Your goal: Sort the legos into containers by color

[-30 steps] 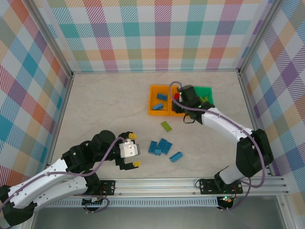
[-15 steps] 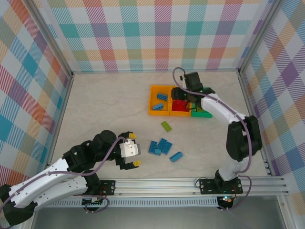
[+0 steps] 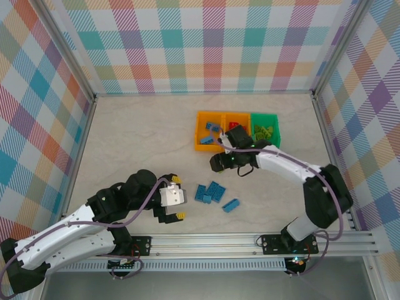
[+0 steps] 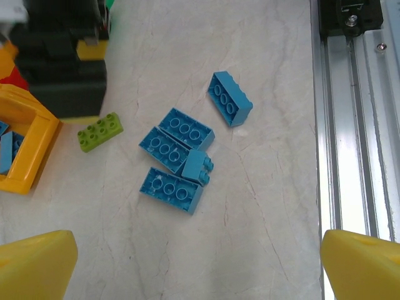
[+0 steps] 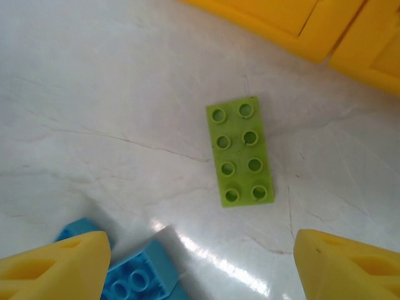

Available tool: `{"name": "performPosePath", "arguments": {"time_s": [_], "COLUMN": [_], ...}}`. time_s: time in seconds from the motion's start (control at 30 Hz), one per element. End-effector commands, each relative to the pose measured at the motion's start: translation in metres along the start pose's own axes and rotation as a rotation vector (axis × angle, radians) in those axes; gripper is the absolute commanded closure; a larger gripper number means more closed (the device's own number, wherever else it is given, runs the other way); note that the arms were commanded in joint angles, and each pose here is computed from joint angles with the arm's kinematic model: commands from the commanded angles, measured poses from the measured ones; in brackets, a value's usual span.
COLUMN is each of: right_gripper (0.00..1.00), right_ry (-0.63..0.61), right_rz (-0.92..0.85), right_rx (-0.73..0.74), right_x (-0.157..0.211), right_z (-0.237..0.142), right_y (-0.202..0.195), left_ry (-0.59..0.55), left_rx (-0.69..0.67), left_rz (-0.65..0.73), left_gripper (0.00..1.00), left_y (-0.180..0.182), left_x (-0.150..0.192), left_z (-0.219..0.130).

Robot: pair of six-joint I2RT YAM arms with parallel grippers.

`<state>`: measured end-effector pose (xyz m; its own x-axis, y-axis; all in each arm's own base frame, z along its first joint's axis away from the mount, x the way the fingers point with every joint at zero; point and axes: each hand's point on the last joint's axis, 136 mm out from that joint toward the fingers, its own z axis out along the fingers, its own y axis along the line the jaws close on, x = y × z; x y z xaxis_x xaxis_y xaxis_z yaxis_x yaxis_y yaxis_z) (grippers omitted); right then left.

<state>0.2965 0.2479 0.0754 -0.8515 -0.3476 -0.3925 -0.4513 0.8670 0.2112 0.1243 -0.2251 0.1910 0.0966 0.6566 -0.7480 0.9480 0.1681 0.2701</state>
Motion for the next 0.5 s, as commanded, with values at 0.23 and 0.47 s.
{"name": "performPosePath", "arguments": {"time_s": [0.23, 0.47], "right_gripper": [0.33, 0.54], "right_ry": [0.091, 0.144], "right_rz": [-0.080, -0.094], "right_rx": [0.134, 0.209], "right_x": [-0.007, 0.012], "right_z": [0.044, 0.056], "right_y": [-0.020, -0.027], "left_ry": [-0.028, -0.025], "left_rx": [-0.036, -0.026], "left_rz": [0.000, -0.001], "left_gripper": [0.00, 0.00], "left_y": [0.006, 0.005], "left_x": [-0.003, -0.002], "left_z": [-0.004, -0.003]}}
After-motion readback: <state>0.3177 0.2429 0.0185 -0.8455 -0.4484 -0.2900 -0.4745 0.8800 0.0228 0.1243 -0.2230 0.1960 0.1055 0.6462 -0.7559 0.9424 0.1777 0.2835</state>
